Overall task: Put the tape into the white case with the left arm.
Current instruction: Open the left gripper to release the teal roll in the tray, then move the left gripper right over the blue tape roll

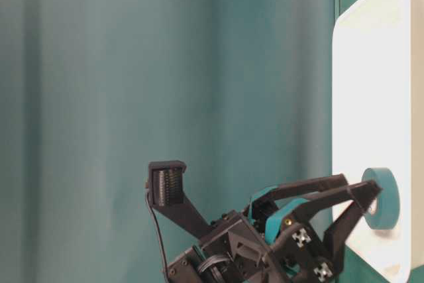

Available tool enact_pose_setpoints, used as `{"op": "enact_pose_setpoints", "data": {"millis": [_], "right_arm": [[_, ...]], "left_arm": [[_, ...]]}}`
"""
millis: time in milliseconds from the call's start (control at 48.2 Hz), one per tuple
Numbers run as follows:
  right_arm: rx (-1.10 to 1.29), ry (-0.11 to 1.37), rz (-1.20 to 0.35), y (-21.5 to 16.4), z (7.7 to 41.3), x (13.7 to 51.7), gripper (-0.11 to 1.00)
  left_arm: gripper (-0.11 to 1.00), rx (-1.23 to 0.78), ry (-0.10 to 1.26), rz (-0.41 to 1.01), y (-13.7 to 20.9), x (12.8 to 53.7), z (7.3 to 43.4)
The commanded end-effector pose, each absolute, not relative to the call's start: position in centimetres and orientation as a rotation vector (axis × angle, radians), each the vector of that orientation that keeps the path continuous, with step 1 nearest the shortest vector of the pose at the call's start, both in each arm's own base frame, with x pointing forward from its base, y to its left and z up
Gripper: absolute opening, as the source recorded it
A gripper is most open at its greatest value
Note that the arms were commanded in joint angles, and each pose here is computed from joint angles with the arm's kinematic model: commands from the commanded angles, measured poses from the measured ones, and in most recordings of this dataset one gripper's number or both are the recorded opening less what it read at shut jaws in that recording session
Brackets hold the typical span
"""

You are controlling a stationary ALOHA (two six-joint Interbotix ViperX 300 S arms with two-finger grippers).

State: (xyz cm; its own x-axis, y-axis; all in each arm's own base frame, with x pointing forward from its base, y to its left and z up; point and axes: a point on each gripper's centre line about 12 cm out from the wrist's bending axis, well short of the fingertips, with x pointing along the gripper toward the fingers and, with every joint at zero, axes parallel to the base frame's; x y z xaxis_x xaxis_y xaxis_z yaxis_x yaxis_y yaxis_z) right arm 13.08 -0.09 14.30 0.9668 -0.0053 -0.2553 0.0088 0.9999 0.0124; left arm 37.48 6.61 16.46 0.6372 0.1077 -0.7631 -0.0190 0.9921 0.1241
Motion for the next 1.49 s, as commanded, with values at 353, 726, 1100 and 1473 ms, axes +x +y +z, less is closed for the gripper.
{"op": "enact_pose_setpoints", "data": {"millis": [353, 726, 1100, 1473], "right_arm": [[0.013, 0.241, -0.006, -0.1, 14.8, 13.3, 0.86], [0.014, 0.241, -0.007, -0.1, 14.8, 13.3, 0.86], [0.013, 0.240, -0.006, -0.1, 14.8, 13.3, 0.86], [0.014, 0.241, -0.007, -0.1, 14.8, 13.3, 0.86]], "left_arm": [[0.88, 0.146, 0.833, -0.037, 1.7, 38.1, 17.6], [0.88, 0.184, 0.860, -0.125, -1.7, 36.9, 16.6], [0.88, 0.193, 0.854, -0.143, -2.2, 34.2, 17.0], [0.88, 0.194, 0.788, -0.143, -2.4, 32.0, 17.9]]}}
